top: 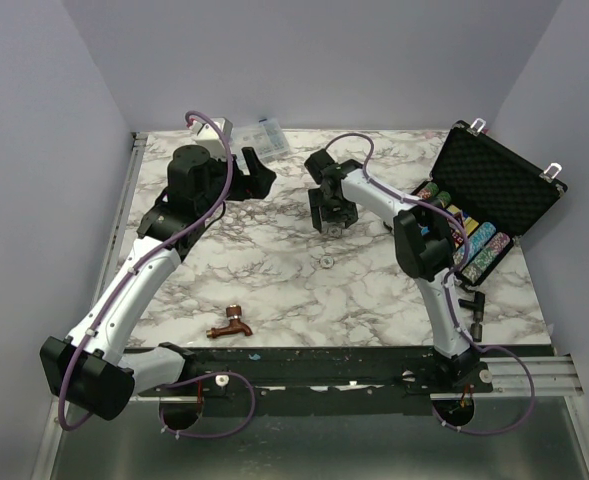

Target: Pack up texas hold em set

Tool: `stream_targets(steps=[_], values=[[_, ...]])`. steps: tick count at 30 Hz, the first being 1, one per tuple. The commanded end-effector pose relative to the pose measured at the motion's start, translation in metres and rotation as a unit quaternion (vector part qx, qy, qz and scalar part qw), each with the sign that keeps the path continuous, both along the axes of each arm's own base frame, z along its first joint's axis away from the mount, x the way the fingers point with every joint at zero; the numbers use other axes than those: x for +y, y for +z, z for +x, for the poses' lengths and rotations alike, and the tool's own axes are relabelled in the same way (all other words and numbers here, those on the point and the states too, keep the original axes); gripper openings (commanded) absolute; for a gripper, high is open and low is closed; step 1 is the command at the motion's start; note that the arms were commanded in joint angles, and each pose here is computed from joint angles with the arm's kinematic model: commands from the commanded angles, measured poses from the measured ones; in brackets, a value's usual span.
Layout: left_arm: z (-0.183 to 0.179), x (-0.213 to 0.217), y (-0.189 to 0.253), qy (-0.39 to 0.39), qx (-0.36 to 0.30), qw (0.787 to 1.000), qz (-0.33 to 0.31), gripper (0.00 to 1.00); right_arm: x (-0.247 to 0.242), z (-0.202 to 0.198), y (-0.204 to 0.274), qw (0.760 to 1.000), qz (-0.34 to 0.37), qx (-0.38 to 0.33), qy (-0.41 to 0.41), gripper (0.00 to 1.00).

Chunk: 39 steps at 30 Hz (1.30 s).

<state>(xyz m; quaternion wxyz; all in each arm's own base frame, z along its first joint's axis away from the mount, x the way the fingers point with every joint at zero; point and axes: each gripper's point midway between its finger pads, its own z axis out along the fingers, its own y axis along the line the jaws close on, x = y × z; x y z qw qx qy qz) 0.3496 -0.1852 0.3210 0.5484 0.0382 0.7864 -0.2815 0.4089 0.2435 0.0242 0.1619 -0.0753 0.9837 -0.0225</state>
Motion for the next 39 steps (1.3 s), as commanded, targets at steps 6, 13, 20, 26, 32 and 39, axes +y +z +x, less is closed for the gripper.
stream_targets(steps=[6,13,20,26,32,39], values=[[-0.003,-0.001,0.016,-0.011,-0.012,1.0,-0.018,0.84,-0.008,-0.041,-0.028,0.996,0.011,0.084,0.007,0.67],[-0.003,-0.002,0.014,-0.013,-0.008,1.0,-0.019,0.84,-0.016,-0.039,-0.037,0.996,0.027,0.089,-0.001,0.66],[-0.001,-0.003,0.012,-0.014,-0.004,1.0,-0.018,0.84,-0.015,-0.024,-0.041,0.997,0.022,0.075,-0.003,0.63],[0.0,-0.004,0.009,-0.016,0.001,1.0,-0.018,0.84,-0.019,-0.017,-0.046,0.998,0.001,0.069,-0.009,0.6],[0.0,-0.007,0.008,-0.023,0.007,0.999,-0.027,0.84,-0.021,-0.008,-0.048,0.998,-0.012,0.058,-0.008,0.6],[0.002,-0.007,0.006,-0.023,0.011,0.999,-0.028,0.84,-0.017,0.001,-0.05,0.999,-0.01,0.051,-0.002,0.57]])
